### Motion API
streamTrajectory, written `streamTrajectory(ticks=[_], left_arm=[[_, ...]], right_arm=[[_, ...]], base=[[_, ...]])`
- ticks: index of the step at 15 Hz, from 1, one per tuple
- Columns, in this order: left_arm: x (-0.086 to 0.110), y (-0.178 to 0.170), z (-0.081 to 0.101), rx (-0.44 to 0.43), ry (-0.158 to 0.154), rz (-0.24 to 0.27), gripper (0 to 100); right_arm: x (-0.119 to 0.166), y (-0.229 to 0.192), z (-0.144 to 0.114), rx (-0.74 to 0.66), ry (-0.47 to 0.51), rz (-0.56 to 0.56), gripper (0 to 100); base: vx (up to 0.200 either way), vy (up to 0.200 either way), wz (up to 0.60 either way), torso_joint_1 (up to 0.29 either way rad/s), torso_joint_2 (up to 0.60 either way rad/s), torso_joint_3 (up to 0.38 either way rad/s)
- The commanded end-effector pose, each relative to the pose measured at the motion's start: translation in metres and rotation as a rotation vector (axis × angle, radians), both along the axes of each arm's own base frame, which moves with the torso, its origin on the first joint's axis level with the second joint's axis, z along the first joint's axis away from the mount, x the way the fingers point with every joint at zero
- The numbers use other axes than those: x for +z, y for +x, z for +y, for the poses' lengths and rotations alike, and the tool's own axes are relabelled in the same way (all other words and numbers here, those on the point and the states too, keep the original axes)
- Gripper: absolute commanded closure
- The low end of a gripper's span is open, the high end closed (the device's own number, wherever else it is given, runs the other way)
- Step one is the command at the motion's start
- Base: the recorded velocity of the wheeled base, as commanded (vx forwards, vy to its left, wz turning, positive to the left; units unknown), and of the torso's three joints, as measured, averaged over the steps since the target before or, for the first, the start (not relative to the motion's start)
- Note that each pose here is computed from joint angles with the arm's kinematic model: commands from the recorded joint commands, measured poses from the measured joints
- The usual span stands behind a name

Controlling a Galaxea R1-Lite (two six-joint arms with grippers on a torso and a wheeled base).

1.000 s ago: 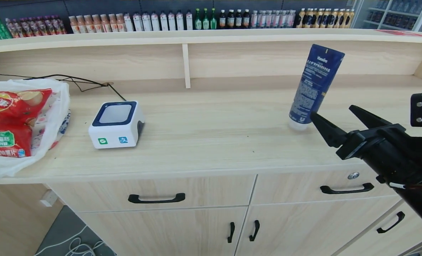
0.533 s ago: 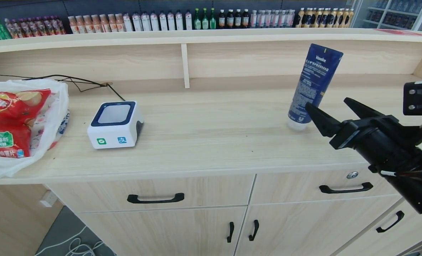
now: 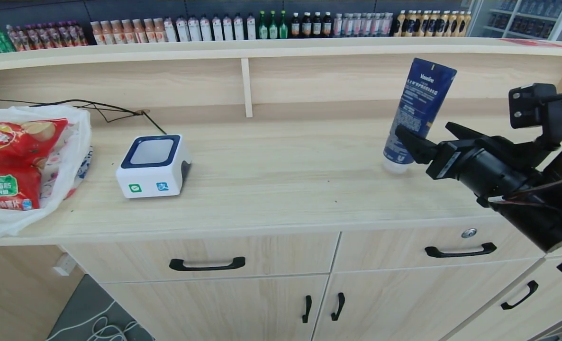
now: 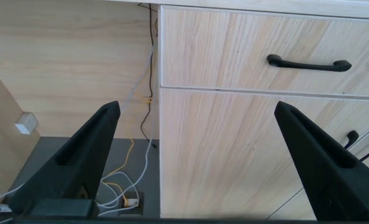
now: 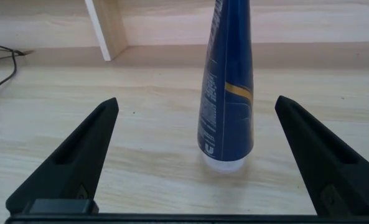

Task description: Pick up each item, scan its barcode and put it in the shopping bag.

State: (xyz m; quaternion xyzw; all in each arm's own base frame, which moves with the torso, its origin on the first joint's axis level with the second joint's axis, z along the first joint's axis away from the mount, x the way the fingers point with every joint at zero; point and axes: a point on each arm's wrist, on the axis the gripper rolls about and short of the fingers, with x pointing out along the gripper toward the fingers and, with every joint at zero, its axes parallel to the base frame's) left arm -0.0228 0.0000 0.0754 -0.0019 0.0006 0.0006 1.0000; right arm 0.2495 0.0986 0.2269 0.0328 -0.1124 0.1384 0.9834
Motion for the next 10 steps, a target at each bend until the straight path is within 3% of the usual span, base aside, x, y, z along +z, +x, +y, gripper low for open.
streamTrajectory(ticks=[1,10], left_arm=[[0.000,0.000,0.000,0.000,-0.001,0.000,0],[0.000,0.000,0.000,-0.001,-0.001,0.000,0]], right_arm=[[0.004,0.010,0.003,-0.001,0.004,-0.011,0],[0.002,0.057,0.012,-0.012,-0.009,-0.023,0]], base=[[0.000,0.000,0.00,0.000,0.00,0.000],[0.000,0.000,0.00,0.000,0.00,0.000]])
